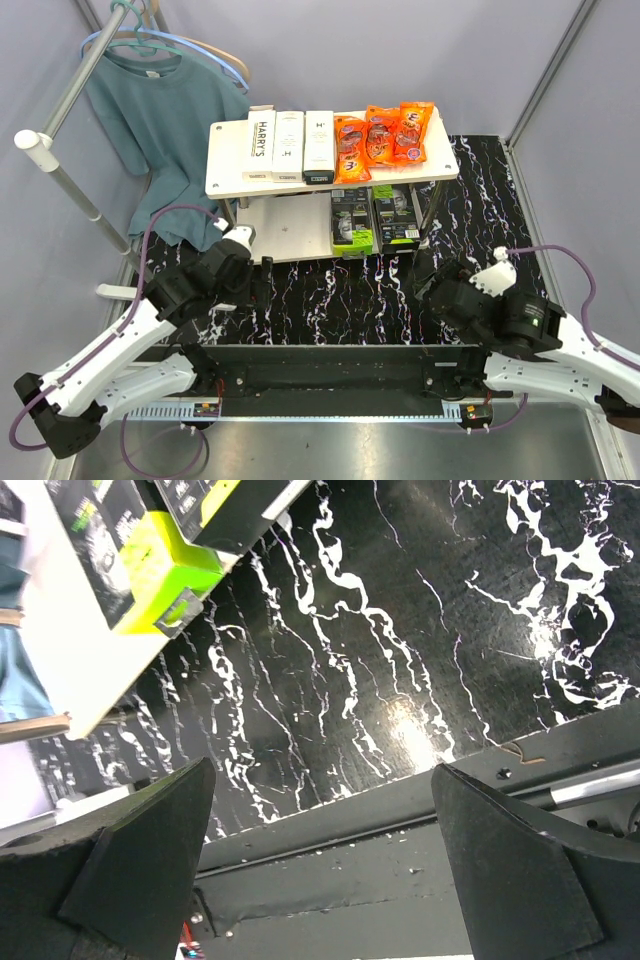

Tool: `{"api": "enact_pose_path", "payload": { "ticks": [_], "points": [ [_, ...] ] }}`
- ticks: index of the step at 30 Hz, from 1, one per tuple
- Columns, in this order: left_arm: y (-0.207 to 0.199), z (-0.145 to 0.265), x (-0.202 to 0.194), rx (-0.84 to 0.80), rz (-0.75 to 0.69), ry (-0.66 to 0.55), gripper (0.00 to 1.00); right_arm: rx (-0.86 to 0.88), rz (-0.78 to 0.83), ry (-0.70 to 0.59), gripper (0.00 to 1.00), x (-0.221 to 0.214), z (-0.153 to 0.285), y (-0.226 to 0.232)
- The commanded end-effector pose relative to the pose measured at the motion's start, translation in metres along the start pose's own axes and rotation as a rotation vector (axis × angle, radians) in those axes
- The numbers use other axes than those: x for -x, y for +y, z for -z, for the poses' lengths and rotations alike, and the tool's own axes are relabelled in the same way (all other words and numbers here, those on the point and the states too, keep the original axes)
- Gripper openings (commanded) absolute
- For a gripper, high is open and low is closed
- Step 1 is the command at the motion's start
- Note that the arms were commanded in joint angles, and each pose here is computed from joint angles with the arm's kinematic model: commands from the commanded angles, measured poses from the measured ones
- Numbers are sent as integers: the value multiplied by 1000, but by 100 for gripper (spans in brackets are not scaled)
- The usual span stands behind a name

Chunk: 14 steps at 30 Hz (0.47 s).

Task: Place and organize the shaving razors onto the shelf

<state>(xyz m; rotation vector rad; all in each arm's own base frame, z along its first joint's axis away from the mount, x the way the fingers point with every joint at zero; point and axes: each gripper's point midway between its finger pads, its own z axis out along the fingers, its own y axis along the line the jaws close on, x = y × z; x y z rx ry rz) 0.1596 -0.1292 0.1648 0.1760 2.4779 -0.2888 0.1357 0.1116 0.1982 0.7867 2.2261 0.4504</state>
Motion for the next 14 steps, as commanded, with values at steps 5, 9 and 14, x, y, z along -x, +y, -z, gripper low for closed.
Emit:
{"api": "enact_pose_path", "payload": {
  "ticks": [5, 9, 14],
  "points": [
    [-10, 17, 25, -60, 8, -98, 99, -115, 100, -119, 100, 33, 9, -45],
    [-11, 18, 26, -64, 7, -99, 99, -133, 126, -134, 100, 34, 7, -43],
    [-12, 18, 28, -71, 7, -114, 99, -131, 154, -139, 100, 32, 3, -38]
  ]
}}
